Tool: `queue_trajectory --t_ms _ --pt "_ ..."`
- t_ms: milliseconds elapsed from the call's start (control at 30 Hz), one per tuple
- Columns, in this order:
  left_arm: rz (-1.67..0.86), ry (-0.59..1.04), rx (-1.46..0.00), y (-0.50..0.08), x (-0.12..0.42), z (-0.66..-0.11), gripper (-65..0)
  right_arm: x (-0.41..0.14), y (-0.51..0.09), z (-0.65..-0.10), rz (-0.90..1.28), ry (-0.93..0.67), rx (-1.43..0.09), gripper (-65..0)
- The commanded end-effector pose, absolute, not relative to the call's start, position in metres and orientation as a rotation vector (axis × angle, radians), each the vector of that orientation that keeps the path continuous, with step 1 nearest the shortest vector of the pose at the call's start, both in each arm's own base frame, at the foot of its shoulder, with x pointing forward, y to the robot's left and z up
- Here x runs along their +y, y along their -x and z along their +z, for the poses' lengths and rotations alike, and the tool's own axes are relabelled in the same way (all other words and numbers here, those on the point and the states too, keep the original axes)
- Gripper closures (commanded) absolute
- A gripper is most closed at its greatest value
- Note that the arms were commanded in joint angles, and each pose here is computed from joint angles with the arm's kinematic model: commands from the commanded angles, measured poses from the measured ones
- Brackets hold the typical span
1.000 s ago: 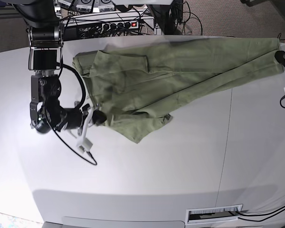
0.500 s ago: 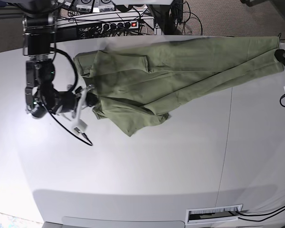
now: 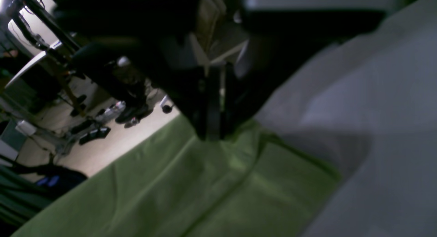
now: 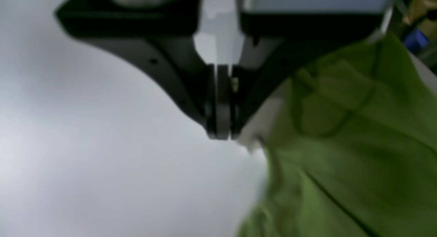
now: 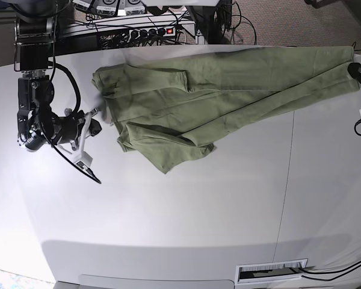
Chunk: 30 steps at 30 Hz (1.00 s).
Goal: Fold the T-shirt properly
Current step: 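Drag the held shirt edge with the right gripper across the shirt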
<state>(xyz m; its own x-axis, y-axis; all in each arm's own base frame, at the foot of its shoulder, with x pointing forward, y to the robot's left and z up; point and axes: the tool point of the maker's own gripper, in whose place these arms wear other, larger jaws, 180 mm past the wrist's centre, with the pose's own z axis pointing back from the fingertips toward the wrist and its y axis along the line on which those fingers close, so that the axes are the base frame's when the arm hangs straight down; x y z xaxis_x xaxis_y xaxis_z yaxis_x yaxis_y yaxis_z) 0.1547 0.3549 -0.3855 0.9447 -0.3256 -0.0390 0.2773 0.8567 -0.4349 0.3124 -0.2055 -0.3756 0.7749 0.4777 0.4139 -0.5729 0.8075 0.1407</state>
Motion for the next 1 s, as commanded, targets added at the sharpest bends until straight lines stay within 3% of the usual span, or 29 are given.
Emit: queue_trajectory --t_ms 0,100,267,367,700,967 --pt "-0.318 0.412 0.082 -0.164 0.366 -0.373 0.0 -0.196 -0.331 -0.357 0.588 -0.281 -0.453 -1.4" --pt "-0.314 0.415 0.057 -0.169 0.365 -0.372 -9.3 -0.163 -0.345 -0.349 0.593 -0.352 -0.521 -6.6" --pt "-0.316 0.414 0.049 -0.172 0.365 -0.371 -14.4 -0.105 -0.367 -0.331 0.614 -0.459 -0.625 -9.5" --pt "-0.316 0.414 0.049 -0.172 0.365 -0.371 -14.5 -0.089 -0.380 -0.329 0.623 -0.424 -0.686 -16.8" --pt "-0.316 0.415 0.050 -0.172 0.365 -0.371 -14.5 -0.071 -0.403 -0.344 0.752 -0.239 -0.804 -17.7" --pt "-0.316 0.418 0.049 -0.172 0.364 -0.372 -14.5 -0.087 -0.415 -0.377 0.680 -0.257 -0.713 -24.7"
